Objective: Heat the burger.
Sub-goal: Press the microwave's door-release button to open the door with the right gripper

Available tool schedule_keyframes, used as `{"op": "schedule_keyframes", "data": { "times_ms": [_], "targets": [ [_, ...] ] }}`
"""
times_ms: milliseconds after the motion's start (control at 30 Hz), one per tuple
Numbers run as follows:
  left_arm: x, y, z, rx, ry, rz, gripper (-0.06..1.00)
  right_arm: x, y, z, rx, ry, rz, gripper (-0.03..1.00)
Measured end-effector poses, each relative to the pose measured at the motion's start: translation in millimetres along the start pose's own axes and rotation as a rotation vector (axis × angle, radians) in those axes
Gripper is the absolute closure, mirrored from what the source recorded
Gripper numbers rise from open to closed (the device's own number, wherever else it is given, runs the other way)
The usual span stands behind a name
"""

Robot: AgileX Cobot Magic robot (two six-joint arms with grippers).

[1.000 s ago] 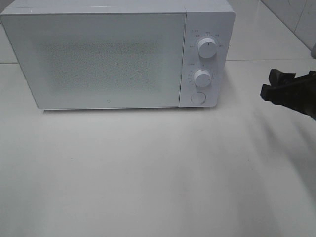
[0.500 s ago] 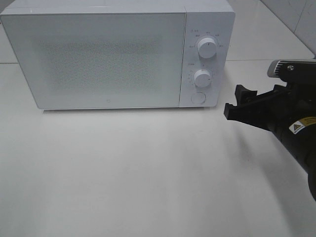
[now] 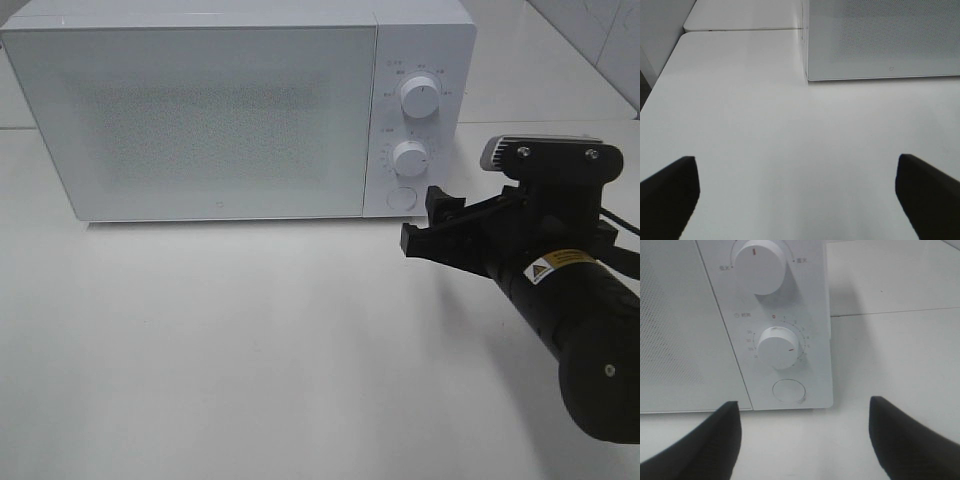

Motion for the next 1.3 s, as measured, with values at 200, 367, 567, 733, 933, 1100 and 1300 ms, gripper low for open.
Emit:
{"op": "schedule_keyframes", "data": {
  "times_ms": [200,367,567,733,933,1100,1300],
  "targets": [
    [0.0,0.0,0.0,0.0,0.0,0.0,-0.05,7.4,13.0,3.1,0.017,0.012,0.028,0.26],
    [0.0,0.0,0.0,0.0,0.0,0.0,-0.05,10.6,15.9,-0.4,0.018,0.034,0.033,0.26],
    [0.0,0.0,0.0,0.0,0.0,0.0,-0.05,11.9,16.4,-7.1,0.174,0.07,0.026,0.27],
    [0.0,0.0,0.0,0.0,0.0,0.0,-0.05,11.8,16.5,-8.2,0.38,0.082,0.018,0.32],
    [0.0,0.0,0.0,0.0,0.0,0.0,-0.05,11.4,18.3,-12.1,0.732,0.125,0.006,0.45],
    [0.0,0.0,0.0,0.0,0.0,0.0,-0.05,11.2,21.2,-11.9,1.011,0.139,0.013,0.59],
    [0.0,0.0,0.0,0.0,0.0,0.0,-0.05,11.0,22.6,-12.1,1.287,0.154,0.004,0.76]
  ]
}}
Point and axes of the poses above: a point on each arm's last joint axis where the gripper is mounted, x pointing out along that axis toward the gripper, y along the wrist's bending axis when the last joint is at zero, z = x × y, the point moved 2 cm from there along x, pointing out along that axis toward the gripper, and after that the axes turned 3 degrees about -x, right-handed, at the moved point
